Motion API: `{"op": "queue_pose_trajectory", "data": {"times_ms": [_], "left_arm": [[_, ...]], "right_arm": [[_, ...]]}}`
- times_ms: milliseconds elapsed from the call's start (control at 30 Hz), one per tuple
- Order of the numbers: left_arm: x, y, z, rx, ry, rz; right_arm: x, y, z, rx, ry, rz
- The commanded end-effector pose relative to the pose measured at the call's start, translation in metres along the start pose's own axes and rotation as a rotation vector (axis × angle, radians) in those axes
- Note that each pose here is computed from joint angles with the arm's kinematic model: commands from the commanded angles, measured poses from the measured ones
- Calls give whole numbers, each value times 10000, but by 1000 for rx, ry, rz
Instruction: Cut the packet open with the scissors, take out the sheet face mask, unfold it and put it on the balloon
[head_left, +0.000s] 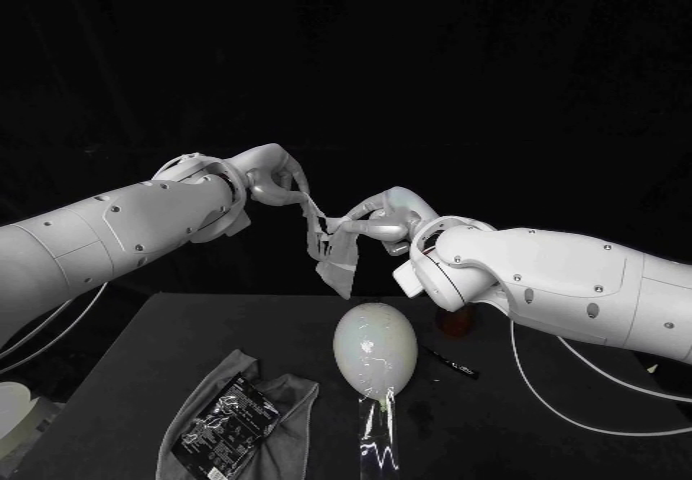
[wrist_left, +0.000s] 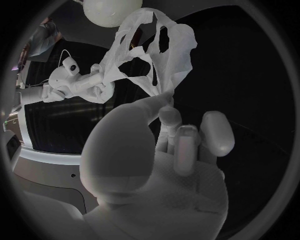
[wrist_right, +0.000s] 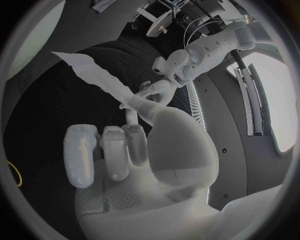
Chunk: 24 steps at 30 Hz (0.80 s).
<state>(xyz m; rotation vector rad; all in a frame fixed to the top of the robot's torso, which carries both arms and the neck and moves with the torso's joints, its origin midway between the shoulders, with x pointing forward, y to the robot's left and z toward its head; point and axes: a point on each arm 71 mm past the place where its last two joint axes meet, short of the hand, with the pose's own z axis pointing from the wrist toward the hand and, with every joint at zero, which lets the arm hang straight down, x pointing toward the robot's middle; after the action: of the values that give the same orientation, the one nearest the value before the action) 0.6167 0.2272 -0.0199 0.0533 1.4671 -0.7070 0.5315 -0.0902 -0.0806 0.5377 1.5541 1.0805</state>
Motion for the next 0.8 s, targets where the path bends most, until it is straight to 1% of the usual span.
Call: {"op": "queue_pose_trajectory", "data": {"times_ms": [33,167,267,433,567,667,800], "left_arm": [[2,-29,-1,17,0,-5],[5,-21,-14,17,6,-3],[25,-7,-25,15,13,-4],[99,13,-55,15,31,-7],[168,6,-75,20,44,-13],[223,-4,-91,23,55,-16],[295,1,-120,25,69,-19]], "right_arm": [[-20,-15,-1,16,-38,58],[42,-10,-22,29,-21,84],[135,4,-49,33,7,100],[271,5,-105,40,41,123],[374,-9,-163,46,65,143],[461,-43,-202,53,84,154],[621,-121,-261,74,115,177]]}}
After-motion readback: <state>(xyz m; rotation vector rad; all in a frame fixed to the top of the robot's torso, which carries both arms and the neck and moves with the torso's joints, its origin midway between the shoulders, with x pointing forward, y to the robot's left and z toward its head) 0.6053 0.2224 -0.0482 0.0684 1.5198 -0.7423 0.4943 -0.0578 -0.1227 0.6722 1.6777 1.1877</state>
